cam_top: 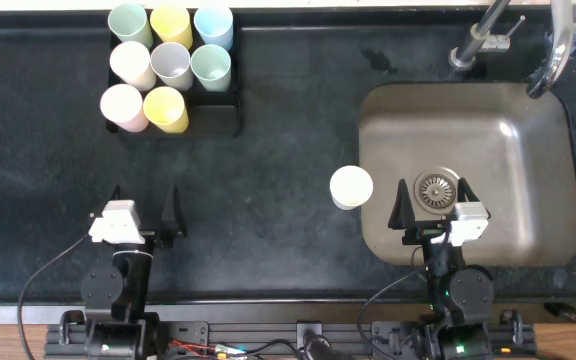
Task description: Store Cups
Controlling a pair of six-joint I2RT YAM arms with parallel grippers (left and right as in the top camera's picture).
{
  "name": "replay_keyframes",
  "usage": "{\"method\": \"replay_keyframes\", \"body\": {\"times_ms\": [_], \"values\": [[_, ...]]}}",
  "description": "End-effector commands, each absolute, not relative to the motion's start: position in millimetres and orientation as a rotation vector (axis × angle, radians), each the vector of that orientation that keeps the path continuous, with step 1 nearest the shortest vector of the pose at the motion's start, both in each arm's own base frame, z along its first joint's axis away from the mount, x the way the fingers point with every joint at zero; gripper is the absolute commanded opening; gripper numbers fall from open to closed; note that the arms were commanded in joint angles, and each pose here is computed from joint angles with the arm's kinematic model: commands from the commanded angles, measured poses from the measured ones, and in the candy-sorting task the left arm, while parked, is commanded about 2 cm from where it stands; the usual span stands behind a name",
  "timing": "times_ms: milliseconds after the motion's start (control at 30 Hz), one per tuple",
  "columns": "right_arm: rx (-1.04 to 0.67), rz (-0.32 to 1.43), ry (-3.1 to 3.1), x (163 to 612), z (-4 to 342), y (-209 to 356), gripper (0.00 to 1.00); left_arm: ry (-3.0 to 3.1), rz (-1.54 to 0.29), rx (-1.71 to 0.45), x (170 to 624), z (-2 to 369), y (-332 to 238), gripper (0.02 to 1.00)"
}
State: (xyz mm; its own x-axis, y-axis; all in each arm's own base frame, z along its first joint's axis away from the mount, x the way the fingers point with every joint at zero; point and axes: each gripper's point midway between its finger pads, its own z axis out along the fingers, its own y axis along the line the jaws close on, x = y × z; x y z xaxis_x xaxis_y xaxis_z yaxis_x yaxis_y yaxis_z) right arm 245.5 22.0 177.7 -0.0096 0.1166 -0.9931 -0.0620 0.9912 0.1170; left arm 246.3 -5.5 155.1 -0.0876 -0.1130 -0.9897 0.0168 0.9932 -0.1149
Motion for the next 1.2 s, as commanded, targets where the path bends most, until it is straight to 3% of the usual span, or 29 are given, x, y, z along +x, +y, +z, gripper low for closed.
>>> {"method": "replay_keyframes", "body": {"times_ms": [33, 333, 533, 733, 833, 933, 967, 1200], "values": [[0.056, 0.125, 1.572, 245.9, 174.5, 18.3, 0.998, 1.649, -0.118, -0.092, 245.8, 155.9, -5.0, 0.998], [0.149, 0.224, 1.591, 247.3, 190.1, 19.7, 0.998, 1.649, -0.119, -0.091, 245.8, 155.9, -5.1, 0.998], [0.089, 0.288, 1.820, 256.8, 242.3, 39.1, 0.998, 1.649, -0.118, -0.091, 245.8, 155.9, -5.0, 0.998], [0.073, 0.299, 2.073, 264.6, 315.6, 48.2, 0.996, 1.649, -0.118, -0.091, 245.8, 155.9, -5.1, 1.000], [0.069, 0.312, 2.230, 266.2, 329.9, 53.7, 1.000, 1.649, -0.118, -0.091, 245.8, 155.9, -5.1, 0.998], [0.067, 0.285, 2.402, 269.3, 322.4, 54.8, 0.998, 1.649, -0.118, -0.091, 245.8, 155.9, -5.1, 0.998], [-0.056, 0.383, 2.781, 262.8, 274.0, 76.7, 0.998, 1.649, -0.118, -0.091, 245.8, 155.9, -5.1, 1.000], [-0.115, 0.389, 3.050, 258.5, 227.1, 79.9, 0.998, 1.649, -0.119, -0.091, 245.8, 155.9, -5.1, 1.000]]}}
